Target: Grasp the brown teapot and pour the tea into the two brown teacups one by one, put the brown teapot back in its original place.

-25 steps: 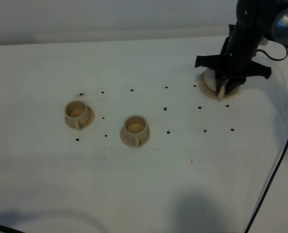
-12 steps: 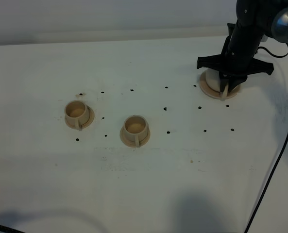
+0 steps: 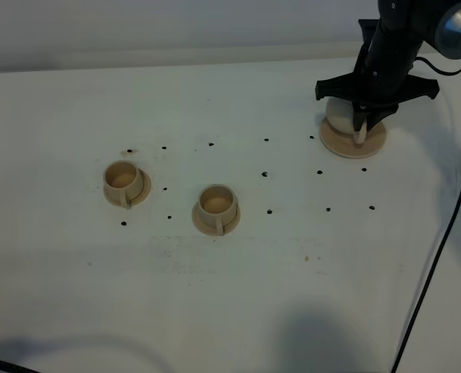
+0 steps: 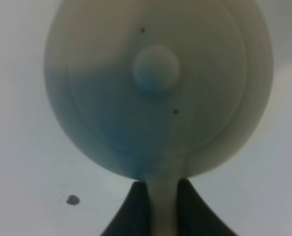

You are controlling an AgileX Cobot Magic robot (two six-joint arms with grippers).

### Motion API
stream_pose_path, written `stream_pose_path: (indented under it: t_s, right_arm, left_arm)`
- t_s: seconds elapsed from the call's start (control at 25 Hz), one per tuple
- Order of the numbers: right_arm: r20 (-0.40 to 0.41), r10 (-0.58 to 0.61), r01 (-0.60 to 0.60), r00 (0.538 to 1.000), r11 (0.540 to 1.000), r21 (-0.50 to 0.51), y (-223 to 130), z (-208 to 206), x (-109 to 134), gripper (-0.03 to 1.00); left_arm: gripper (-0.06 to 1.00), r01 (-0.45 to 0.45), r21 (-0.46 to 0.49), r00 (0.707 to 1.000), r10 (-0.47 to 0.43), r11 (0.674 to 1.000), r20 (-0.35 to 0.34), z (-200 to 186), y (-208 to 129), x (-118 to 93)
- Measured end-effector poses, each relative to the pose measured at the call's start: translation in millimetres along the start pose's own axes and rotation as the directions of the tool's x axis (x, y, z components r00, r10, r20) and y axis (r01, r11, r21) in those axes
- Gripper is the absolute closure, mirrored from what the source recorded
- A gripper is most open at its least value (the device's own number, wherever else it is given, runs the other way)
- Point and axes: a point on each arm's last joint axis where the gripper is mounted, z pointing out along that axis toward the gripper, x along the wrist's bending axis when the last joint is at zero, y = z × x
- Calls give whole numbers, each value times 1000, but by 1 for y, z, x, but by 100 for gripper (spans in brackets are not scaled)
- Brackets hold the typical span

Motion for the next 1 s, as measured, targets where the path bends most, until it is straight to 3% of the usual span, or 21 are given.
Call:
stream_pose_path:
  t_s: [0.2,0.48,0.68,1.0]
  right_arm:
    - [21,-117,117,993,993,-16,-2,-6,9,88]
    - [-4,-370,369,929,926,-85,-24,-41,68,88]
    - [-46,-540,530,840,836,-140,-45,-48,118,88]
    - [-63,-765,729,641,632,-264,-87,-53,195,88]
  left_arm:
    - [46,0,0,1000,0,1000,0,0,0,0]
    - [46,0,0,1000,0,1000,0,0,0,0]
    - [46,0,0,1000,0,1000,0,0,0,0]
    - [46,0,0,1000,0,1000,0,0,0,0]
